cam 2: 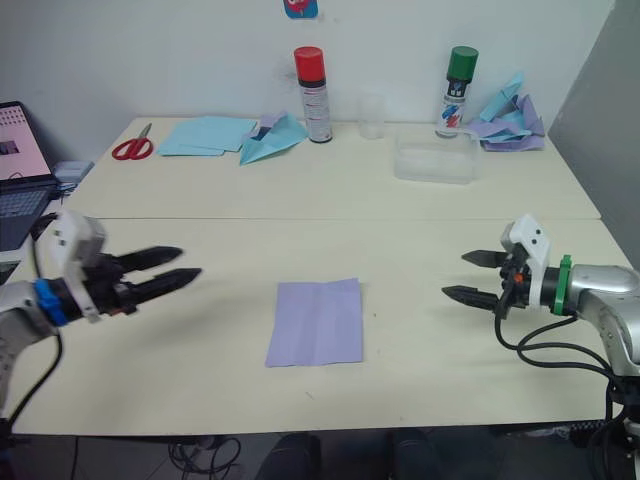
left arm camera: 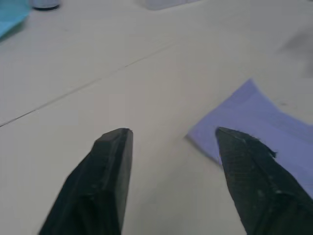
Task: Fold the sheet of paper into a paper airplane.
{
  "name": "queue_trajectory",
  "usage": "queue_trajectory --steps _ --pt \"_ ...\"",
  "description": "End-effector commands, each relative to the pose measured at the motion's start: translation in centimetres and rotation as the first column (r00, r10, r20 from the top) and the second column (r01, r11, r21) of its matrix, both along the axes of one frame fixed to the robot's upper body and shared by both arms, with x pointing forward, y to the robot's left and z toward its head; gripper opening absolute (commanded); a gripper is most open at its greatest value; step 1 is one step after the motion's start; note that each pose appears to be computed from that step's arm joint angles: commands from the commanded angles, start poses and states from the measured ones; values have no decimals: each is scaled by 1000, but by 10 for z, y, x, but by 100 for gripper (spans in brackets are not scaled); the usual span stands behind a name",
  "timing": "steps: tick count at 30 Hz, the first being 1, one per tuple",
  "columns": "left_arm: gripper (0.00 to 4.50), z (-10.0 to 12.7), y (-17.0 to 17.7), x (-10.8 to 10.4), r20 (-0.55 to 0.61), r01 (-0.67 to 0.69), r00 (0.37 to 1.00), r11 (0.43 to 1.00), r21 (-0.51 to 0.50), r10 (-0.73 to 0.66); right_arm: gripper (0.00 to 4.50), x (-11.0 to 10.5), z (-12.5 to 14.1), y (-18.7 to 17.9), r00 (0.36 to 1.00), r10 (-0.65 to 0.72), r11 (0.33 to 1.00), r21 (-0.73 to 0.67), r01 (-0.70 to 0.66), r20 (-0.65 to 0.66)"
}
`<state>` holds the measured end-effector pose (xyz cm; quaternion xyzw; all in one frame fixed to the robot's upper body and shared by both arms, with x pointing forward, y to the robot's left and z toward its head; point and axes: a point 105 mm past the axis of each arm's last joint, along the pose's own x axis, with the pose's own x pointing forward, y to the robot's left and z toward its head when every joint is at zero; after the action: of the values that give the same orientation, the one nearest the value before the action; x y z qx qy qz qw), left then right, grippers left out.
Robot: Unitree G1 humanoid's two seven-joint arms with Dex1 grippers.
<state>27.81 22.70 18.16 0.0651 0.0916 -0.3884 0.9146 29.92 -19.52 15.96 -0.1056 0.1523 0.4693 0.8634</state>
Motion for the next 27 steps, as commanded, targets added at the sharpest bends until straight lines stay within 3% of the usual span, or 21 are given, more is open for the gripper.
queue_trajectory --steps 1,6,10,13,17,24,27 --pt "159 -2 -34 -2 26 63 998 998 -11 -62 450 -1 8 11 999 29 1000 -2 -29 46" --pt "2 -44 -77 5 -14 86 996 996 1 -86 450 0 -3 27 997 58 998 -1 -58 44" --pt "2 -80 -95 10 -60 100 993 994 34 -98 450 6 -9 39 997 56 998 4 -57 57" --pt "0 -99 -98 13 -102 80 992 994 67 -73 385 7 -11 44 997 61 998 19 -62 46" --pt "0 -119 -91 17 -148 37 989 990 138 -17 251 12 -24 54 997 58 998 -23 -57 59" --pt "0 -135 -95 10 -203 68 979 987 148 -38 7 18 -57 84 995 87 995 -61 -84 46" --pt "0 -137 -96 10 -206 69 978 987 143 -38 7 17 -68 102 990 137 988 -74 -134 40"
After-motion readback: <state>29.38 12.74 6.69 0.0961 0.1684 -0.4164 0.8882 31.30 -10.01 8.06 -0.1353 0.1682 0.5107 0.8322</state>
